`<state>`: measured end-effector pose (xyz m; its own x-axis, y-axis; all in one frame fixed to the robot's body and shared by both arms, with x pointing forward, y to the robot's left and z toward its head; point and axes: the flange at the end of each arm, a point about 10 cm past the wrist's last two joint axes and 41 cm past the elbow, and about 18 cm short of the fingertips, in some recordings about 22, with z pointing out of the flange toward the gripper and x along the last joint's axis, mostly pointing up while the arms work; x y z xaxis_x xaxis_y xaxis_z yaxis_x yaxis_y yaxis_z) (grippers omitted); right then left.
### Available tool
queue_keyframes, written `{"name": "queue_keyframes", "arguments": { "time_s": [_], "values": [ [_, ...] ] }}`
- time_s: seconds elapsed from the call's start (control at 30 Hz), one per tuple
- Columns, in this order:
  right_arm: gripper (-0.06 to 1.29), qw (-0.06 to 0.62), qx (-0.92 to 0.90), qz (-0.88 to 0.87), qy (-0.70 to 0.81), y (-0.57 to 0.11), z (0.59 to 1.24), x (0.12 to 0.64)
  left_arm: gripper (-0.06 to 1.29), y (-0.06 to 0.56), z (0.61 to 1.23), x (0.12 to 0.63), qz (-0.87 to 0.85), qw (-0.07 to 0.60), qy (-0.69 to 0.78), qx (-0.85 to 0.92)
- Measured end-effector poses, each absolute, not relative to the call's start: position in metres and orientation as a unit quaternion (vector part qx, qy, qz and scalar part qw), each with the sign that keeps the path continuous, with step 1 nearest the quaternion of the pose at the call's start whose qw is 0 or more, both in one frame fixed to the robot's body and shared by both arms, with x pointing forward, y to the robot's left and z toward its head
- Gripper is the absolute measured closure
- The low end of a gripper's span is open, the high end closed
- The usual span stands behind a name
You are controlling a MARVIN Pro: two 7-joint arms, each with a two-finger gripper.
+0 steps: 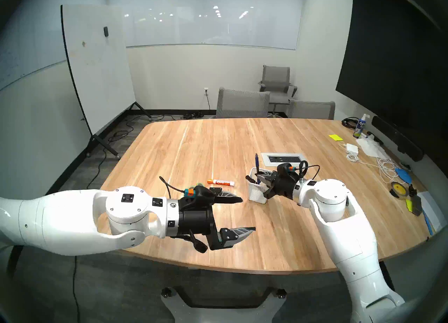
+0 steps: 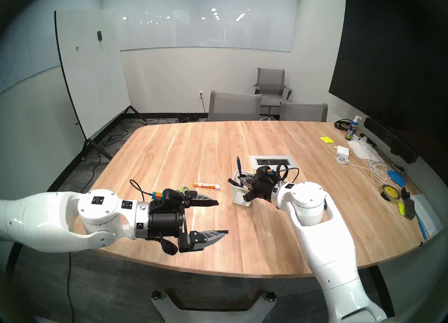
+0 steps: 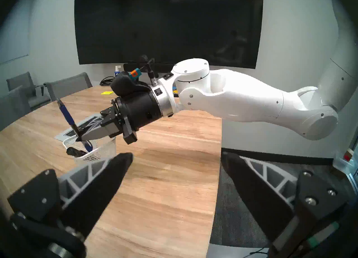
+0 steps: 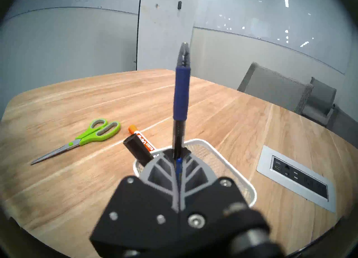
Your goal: Place the pen, the marker, and the scissors into the pen holder
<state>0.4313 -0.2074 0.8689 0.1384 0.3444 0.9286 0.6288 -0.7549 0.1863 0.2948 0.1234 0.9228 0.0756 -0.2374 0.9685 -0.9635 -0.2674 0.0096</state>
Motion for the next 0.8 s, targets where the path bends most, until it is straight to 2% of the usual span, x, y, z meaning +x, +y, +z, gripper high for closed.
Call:
{"name": "queue_keyframes", "arguments": {
  "time_s": [0.63,0.7,0.8],
  "values": [
    [1.25,0.101,-0.764,-0.551,-0.32,-0.205,0.8614,0.433,0.0,0.1232,0.9226,0.2946,0.485,0.374,-0.476,0.631],
    [0.95,0.099,-0.765,-0.551,-0.318,-0.2046,0.8612,0.4334,0.0,0.1232,0.9226,0.2946,0.485,0.374,-0.476,0.631],
    [0.85,0.098,-0.764,-0.553,-0.317,-0.2041,0.8616,0.4339,0.0,0.1232,0.9226,0.2946,0.485,0.374,-0.476,0.631]
  ]
}}
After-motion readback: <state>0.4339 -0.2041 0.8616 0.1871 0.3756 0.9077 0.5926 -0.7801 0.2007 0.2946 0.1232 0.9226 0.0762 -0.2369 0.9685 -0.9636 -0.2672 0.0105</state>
